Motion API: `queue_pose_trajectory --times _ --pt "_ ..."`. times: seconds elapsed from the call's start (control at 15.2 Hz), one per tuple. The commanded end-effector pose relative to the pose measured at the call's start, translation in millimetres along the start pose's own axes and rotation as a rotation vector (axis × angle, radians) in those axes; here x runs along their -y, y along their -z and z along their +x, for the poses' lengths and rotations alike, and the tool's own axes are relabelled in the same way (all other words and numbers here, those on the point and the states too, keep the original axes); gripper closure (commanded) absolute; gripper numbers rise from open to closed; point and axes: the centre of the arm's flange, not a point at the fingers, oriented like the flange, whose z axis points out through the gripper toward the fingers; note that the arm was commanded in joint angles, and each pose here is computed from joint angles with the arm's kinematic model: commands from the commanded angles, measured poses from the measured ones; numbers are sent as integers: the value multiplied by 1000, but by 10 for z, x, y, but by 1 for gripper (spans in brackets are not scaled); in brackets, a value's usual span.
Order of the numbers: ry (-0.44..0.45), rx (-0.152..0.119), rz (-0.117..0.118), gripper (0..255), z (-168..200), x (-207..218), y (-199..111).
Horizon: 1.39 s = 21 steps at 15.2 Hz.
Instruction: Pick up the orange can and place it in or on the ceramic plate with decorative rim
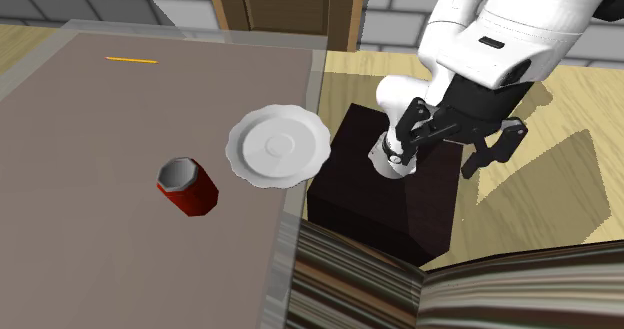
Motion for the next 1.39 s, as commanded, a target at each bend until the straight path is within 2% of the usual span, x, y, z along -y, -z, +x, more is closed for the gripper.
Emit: queue_pose_trajectory --times 0.0,1.32 --pt "0 0 0 0 0 0 0" --pt "-38 162 25 0 512 -2626 -496"
